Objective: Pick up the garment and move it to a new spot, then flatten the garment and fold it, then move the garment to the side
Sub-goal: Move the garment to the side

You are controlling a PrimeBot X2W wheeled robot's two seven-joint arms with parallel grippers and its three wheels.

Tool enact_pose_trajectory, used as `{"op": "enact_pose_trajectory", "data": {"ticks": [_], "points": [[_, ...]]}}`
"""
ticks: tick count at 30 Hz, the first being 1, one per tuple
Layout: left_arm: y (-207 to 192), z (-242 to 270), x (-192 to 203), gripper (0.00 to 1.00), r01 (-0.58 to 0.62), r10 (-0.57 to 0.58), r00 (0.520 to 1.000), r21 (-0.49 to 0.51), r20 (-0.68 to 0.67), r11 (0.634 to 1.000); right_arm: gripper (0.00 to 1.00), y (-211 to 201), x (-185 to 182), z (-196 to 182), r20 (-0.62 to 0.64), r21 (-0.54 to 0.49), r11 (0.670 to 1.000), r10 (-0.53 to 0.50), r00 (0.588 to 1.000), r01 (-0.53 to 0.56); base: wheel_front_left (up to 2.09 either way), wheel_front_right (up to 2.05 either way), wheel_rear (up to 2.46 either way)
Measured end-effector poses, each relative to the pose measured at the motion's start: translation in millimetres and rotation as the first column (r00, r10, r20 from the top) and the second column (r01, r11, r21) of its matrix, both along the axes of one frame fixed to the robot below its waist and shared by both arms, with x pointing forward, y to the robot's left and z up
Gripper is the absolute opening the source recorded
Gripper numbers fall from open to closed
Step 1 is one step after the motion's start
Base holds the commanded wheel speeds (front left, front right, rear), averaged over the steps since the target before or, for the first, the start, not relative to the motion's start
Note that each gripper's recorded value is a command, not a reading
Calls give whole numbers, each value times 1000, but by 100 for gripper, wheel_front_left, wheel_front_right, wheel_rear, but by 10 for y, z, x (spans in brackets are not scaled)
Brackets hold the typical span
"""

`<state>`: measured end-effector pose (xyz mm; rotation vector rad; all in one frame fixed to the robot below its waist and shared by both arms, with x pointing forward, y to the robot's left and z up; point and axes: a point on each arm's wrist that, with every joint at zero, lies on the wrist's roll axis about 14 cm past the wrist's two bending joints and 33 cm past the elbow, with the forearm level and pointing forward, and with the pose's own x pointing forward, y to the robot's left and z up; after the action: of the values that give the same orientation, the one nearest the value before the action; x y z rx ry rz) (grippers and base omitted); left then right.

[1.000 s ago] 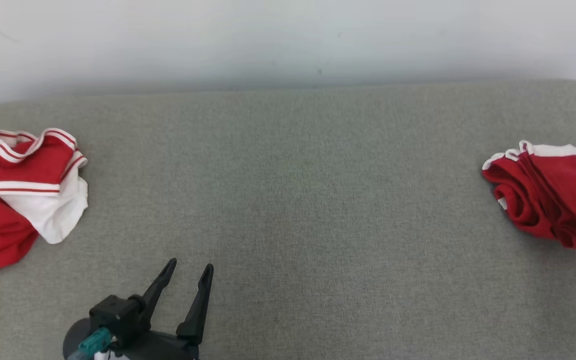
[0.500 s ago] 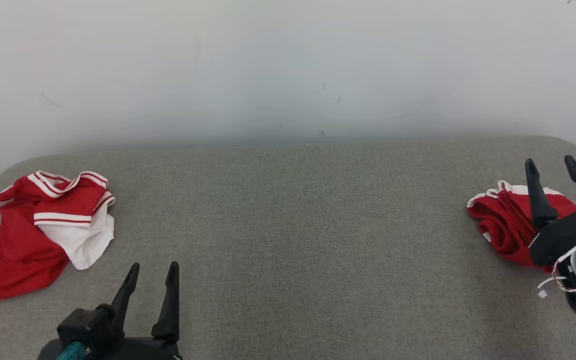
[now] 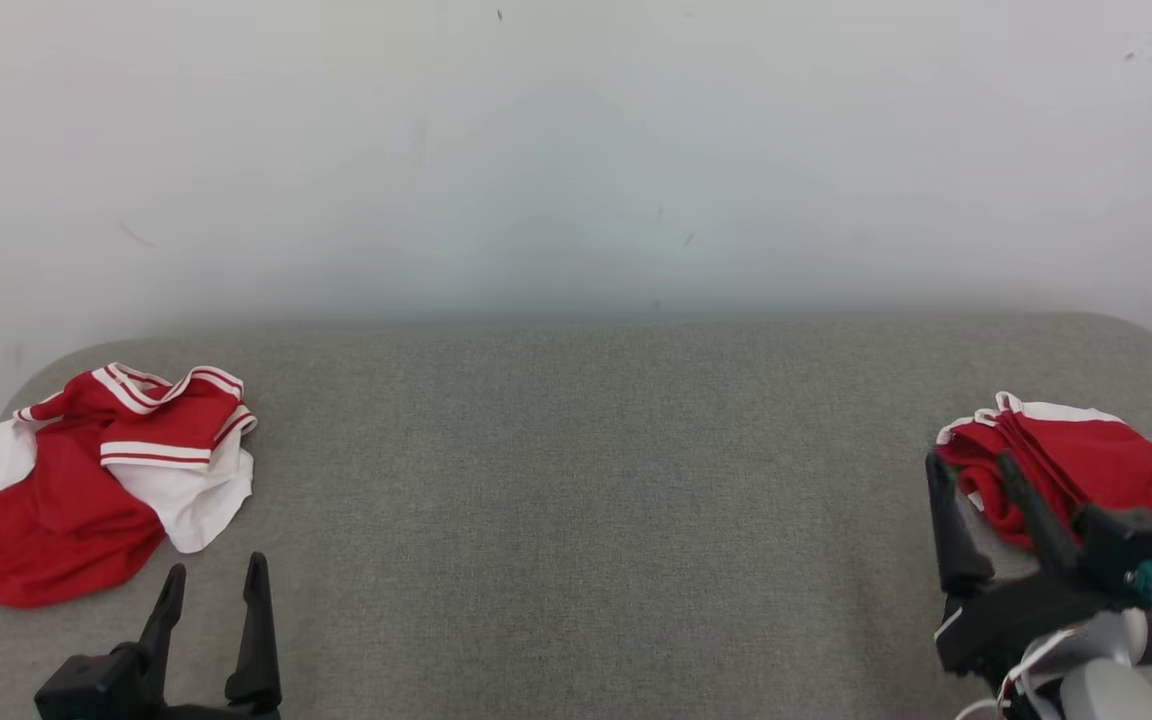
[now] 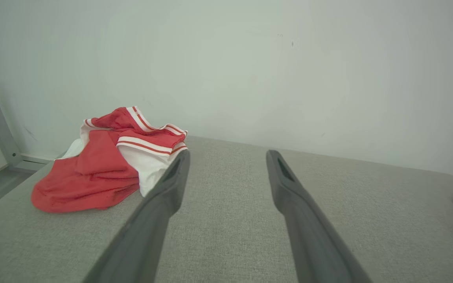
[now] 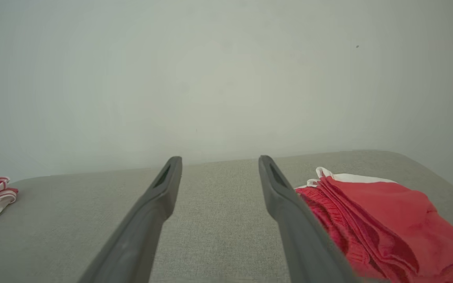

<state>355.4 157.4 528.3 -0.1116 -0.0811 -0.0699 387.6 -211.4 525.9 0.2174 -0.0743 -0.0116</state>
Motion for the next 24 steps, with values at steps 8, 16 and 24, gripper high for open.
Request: {"op": "enact_pose_trajectory", "data": {"ticks": [8, 16, 24], "points": [[97, -120, -85, 100, 5, -3, 999, 43, -48, 999, 100, 97, -246, -118, -45, 4, 1000, 12, 999, -12, 0, 0, 0], [71, -198, -140, 100, 30, -25, 996, 55, -83, 998, 100, 158, -437, -384, -150, 14, 999, 36, 988, -34, 0, 0, 0], [146, -272, -177, 100, 2, 2, 995, 35, -100, 999, 100, 213, -500, -474, -174, 40, 998, 52, 983, -46, 0, 0, 0]]}}
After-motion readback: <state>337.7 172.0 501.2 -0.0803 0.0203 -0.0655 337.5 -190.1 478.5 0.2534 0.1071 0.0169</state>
